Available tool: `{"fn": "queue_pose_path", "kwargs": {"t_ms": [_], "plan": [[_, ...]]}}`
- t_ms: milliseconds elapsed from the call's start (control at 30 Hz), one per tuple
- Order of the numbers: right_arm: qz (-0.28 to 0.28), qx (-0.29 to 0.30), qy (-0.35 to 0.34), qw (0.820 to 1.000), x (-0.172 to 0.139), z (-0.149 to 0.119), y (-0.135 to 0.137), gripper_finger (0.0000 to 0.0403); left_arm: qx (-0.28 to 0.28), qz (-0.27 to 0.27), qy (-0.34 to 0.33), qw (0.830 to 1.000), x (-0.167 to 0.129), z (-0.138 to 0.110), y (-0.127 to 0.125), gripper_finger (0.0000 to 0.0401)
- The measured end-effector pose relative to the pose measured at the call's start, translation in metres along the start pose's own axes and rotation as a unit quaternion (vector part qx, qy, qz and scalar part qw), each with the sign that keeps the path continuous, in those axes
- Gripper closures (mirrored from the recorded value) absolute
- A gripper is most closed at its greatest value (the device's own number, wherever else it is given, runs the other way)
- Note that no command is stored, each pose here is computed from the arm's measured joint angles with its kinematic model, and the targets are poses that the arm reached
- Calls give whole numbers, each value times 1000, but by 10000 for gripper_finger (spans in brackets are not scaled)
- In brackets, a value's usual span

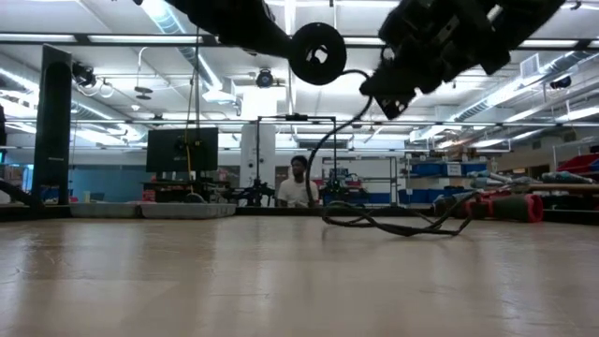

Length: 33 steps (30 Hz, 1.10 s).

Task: Coil cords
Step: Coil the black wire on the black spool

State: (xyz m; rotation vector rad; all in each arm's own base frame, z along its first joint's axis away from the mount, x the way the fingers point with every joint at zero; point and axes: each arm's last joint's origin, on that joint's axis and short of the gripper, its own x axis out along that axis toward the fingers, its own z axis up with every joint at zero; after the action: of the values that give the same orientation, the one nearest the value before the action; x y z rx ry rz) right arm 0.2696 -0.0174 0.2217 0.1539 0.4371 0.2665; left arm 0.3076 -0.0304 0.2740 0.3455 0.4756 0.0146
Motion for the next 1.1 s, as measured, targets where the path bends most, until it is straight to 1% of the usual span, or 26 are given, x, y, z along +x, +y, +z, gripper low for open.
{"fn": "queue_pose_path", "kwargs": {"t_ms": [133, 200, 367, 600, 767, 800, 867, 933, 1000, 1100], "plan": [[2, -25, 16, 1000, -5, 23, 3, 379, -17, -11, 9, 1000, 0, -3, 1, 401], [14, -32, 16, 999, -7, 35, 6, 373, -31, -15, 16, 999, 1, -4, 2, 401], [20, -51, 13, 998, -8, 56, 9, 360, -54, -48, 20, 997, 1, -7, 3, 401], [45, -68, -13, 997, -6, 70, 11, 343, -59, -76, 11, 995, 1, -7, 3, 401], [42, -75, -31, 996, -4, 80, 10, 333, -72, -96, -5, 993, 2, -5, 6, 401], [38, -75, -27, 996, -4, 81, 9, 332, -73, -103, -5, 992, 2, -5, 5, 401], [17, -71, 9, 997, -6, 75, 6, 332, -76, -109, 2, 991, 2, -6, 5, 401], [-29, -64, 44, 997, -7, 68, -1, 332, -82, -115, 11, 990, 2, -8, 4, 401], [-61, -52, 68, 994, -9, 59, -9, 332, -83, -127, 8, 988, 2, -8, 3, 401], [-71, -26, 90, 993, -8, 37, -24, 332, -81, -138, 3, 987, 2, -8, 3, 401]]}}
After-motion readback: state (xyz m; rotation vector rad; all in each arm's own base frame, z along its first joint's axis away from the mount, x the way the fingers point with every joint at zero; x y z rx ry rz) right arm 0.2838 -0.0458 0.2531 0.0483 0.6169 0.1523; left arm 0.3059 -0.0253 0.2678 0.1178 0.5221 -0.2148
